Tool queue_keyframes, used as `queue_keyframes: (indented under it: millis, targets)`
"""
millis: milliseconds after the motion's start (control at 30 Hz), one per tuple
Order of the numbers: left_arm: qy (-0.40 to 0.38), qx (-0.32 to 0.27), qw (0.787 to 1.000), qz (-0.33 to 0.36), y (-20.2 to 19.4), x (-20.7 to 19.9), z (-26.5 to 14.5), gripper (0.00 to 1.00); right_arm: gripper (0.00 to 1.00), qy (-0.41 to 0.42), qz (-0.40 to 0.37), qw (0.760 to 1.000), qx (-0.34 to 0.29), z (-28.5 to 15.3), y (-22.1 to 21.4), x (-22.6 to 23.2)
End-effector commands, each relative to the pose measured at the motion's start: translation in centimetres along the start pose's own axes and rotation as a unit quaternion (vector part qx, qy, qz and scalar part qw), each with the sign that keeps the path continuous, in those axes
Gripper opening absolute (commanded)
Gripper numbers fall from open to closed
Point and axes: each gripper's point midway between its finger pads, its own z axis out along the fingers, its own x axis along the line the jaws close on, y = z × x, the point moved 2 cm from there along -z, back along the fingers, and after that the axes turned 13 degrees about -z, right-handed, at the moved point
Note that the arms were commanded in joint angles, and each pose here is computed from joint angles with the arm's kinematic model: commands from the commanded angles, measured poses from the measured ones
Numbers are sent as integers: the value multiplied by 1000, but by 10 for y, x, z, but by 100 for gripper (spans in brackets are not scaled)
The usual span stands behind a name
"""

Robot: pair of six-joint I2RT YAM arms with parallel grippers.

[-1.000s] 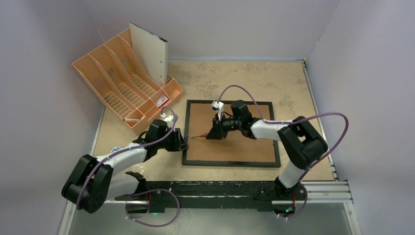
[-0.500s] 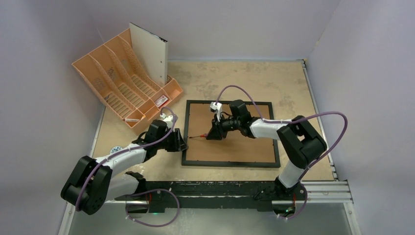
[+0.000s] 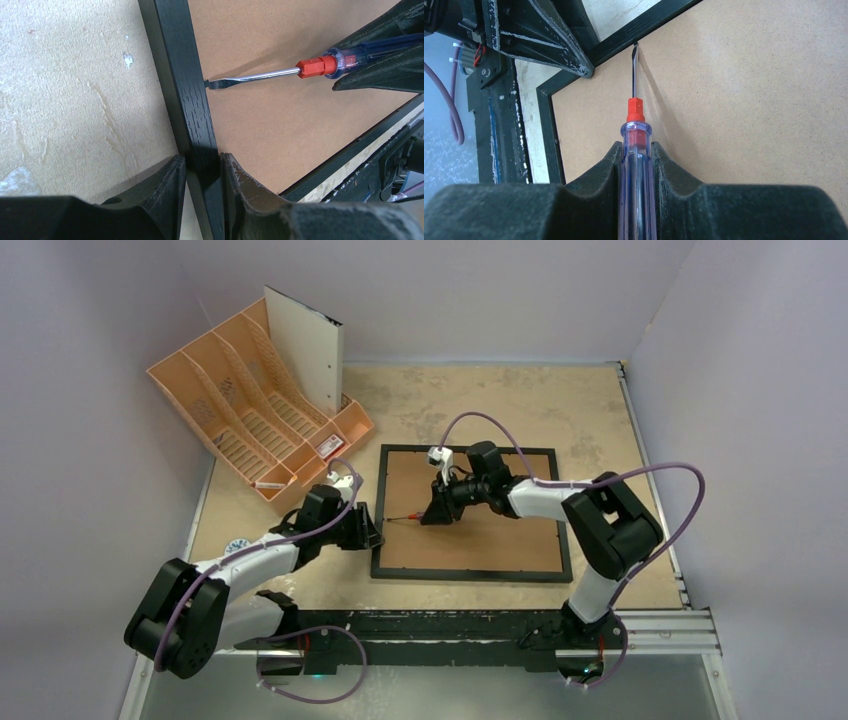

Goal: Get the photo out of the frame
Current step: Release the photo frame item from the photo frame.

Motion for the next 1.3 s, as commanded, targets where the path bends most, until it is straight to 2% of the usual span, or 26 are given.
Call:
queue_keyframes:
  millis: [0,1267]
  targets:
    - [63,46,997,-2,-29,34,-4,0,0,-11,9,1000,10,6,1,-9]
    - [23,60,998,17,-32,24,-1,0,0,4,19,1000,12,31,16,-1]
